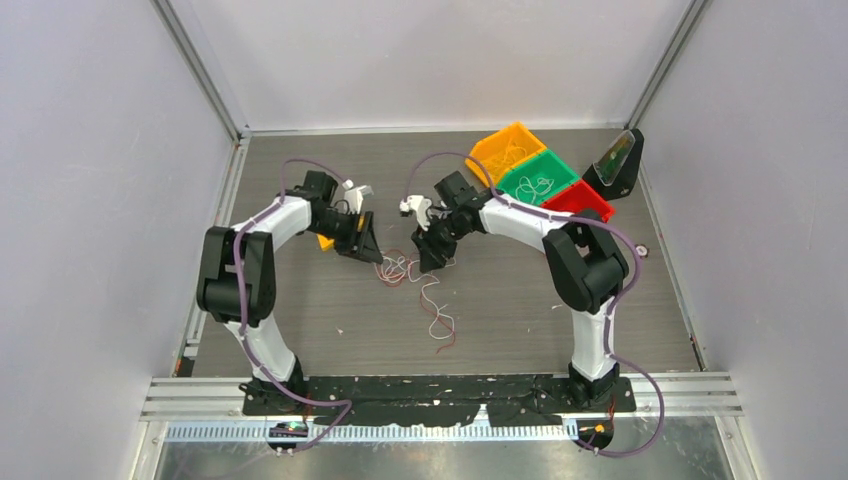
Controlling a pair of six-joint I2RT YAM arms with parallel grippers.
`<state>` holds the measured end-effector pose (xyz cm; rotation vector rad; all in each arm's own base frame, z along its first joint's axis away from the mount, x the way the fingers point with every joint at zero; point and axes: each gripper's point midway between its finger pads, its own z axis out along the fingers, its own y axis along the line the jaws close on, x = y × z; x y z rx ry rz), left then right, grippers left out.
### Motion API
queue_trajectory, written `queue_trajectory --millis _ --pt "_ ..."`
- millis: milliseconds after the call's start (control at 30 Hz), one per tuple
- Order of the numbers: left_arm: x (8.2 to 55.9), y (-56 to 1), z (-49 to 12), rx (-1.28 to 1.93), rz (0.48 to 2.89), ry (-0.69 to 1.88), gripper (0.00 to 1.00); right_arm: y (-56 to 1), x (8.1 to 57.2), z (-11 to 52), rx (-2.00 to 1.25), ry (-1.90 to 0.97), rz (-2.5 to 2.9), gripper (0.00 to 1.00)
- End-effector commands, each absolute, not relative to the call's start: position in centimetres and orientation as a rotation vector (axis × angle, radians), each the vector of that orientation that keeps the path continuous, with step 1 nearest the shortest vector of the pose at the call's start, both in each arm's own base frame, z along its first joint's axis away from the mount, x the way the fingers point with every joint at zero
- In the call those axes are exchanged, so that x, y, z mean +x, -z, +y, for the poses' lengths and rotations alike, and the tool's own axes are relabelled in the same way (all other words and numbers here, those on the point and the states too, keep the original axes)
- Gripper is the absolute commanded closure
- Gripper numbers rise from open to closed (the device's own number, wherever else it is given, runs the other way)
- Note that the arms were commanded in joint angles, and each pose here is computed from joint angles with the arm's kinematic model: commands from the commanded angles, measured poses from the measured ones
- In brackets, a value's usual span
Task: Untangle the cables
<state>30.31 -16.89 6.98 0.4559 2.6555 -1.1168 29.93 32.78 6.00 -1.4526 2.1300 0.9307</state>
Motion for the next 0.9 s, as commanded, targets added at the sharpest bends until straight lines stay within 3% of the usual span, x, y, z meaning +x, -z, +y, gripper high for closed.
queue_trajectory --millis 0,33,100,367,600,733,767,867 --pt "31.3 -11.1 -16.6 0.524 2.479 1.128 0.49 -6.7 32.6 33.1 -1.499 -0.815 2.006 0.66" --pt "31.5 -12.1 -16.0 0.514 2.428 1.132 0.45 -6.9 32.6 33.0 -1.510 -0.809 1.994 0.80" --pt "31.8 -14.7 -15.0 0.503 2.298 1.123 0.40 -8.7 32.4 33.0 -1.508 -0.830 1.947 0.92" --pt "30.9 -25.4 -14.5 0.773 1.733 0.805 0.01 -25.1 29.8 34.8 -1.395 -1.001 1.577 0.95" --pt "30.7 -33.1 -20.2 0.871 1.405 0.712 0.00 -35.2 27.8 35.9 -1.320 -1.097 1.351 0.95" --pt "31.5 -34.9 -23.5 0.847 1.336 0.757 0.01 -40.1 26.4 36.5 -1.263 -1.167 1.259 0.95" --pt "31.6 -34.5 -24.1 0.861 1.344 0.780 0.04 -41.7 26.2 36.5 -1.251 -1.165 1.214 0.95" --pt "31.4 -30.8 -25.2 0.878 1.458 0.881 0.31 -46.2 25.5 36.2 -1.195 -1.183 1.144 0.95"
